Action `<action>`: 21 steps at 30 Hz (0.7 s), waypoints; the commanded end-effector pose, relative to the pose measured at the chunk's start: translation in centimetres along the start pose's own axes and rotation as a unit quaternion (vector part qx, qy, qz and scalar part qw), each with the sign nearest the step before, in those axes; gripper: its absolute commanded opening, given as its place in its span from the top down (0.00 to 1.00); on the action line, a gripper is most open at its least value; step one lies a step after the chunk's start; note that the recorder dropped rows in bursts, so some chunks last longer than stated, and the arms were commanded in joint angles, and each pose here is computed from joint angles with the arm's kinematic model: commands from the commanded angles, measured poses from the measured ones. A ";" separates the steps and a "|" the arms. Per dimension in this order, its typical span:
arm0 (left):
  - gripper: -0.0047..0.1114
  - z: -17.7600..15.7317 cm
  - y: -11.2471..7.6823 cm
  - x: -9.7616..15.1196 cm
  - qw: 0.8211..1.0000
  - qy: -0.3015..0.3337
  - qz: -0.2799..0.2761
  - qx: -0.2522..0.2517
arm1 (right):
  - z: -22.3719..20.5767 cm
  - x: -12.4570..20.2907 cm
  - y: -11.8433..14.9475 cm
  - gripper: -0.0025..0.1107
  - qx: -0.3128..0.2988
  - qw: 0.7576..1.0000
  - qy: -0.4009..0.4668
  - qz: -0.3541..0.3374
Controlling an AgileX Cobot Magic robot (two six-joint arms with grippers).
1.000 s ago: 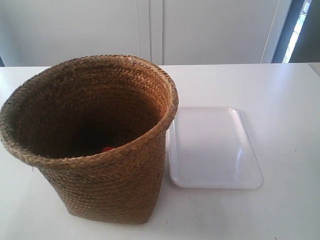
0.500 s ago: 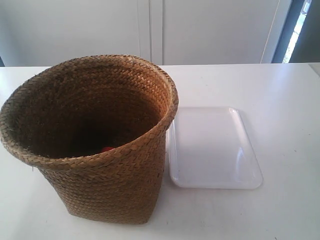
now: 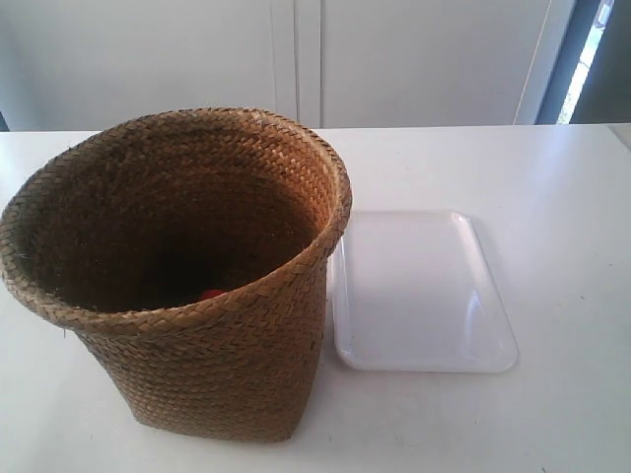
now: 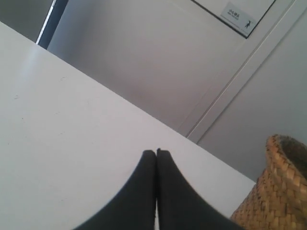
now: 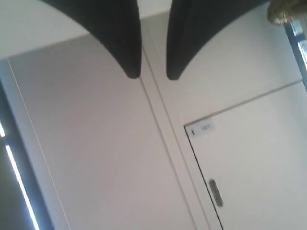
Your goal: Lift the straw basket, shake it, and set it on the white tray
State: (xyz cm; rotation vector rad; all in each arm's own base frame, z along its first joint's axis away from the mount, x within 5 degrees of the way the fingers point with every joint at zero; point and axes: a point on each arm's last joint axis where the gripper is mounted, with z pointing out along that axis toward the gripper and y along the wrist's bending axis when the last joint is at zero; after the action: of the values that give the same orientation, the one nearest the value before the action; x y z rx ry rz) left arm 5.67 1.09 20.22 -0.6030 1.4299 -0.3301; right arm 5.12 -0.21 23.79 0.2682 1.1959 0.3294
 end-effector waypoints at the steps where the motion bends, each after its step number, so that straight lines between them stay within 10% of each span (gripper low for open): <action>1: 0.96 0.0 -0.2 -0.2 1.000 -0.009 -0.017 0.010 | -0.3 -1.7 0.6 0.81 -0.034 0.995 -0.098 0.006; 13: 0.96 -0.1 -3.7 -5.3 0.997 -0.013 0.070 0.013 | -0.3 -6.1 2.5 0.81 -0.068 0.983 -0.169 0.030; 21: 0.96 4.4 -5.9 -8.5 0.989 0.046 0.139 -0.022 | 5.2 -8.9 3.8 0.81 -0.008 1.000 -0.027 0.004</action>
State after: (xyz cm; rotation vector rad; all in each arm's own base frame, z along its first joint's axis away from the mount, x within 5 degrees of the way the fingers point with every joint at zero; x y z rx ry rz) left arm 7.92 1.55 29.44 -0.4350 1.5346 -0.1292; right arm 4.30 -0.27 33.69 0.2504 1.0014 0.3683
